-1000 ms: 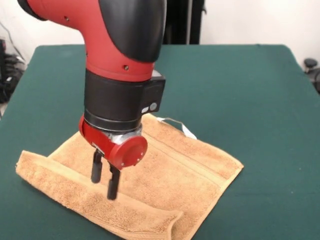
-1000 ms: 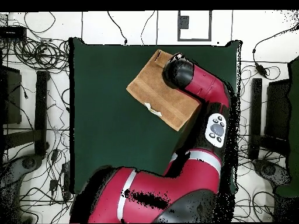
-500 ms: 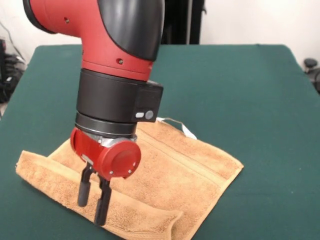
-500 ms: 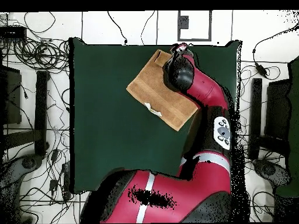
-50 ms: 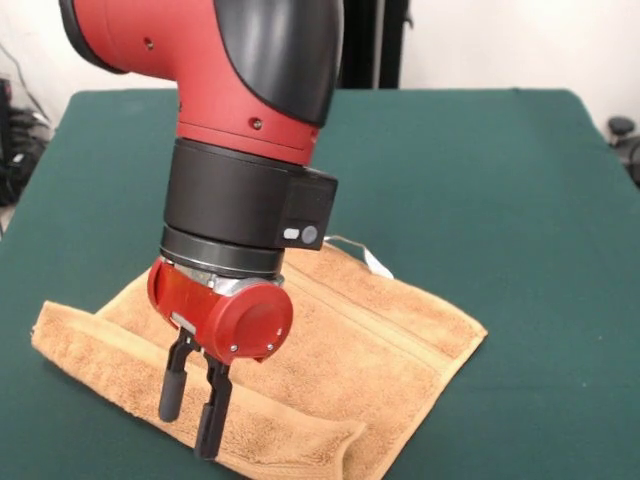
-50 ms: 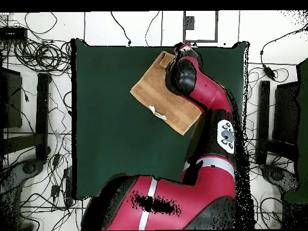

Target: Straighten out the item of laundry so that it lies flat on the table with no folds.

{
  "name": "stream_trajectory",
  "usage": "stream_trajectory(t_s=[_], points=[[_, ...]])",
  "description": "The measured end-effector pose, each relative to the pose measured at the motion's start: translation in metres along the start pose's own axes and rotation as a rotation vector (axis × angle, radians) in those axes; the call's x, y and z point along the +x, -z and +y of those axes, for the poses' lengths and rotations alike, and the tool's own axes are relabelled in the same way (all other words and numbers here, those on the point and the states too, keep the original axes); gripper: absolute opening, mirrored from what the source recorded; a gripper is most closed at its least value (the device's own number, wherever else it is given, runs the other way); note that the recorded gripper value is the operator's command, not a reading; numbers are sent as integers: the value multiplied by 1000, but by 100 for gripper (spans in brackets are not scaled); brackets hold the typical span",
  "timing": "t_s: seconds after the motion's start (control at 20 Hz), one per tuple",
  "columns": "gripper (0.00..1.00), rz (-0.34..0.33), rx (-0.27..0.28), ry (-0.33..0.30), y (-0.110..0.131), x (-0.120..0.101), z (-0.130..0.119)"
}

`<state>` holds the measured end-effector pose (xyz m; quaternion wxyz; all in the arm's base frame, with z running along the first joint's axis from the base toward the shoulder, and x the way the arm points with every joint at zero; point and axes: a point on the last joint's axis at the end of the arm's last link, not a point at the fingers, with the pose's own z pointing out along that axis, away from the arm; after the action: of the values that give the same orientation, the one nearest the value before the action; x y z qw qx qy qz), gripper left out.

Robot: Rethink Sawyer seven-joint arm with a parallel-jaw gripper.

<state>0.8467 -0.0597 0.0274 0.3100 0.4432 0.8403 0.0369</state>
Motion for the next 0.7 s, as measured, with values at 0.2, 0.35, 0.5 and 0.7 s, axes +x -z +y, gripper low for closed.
stream_trajectory(t_s=[0.2,0.35,0.5,0.7], points=[[100,3,-2,0,2,2,3],[100,6,-1,1,2,5,2],[100,12,2,2,2,6,1],[100,44,14,6,2,13,1]])
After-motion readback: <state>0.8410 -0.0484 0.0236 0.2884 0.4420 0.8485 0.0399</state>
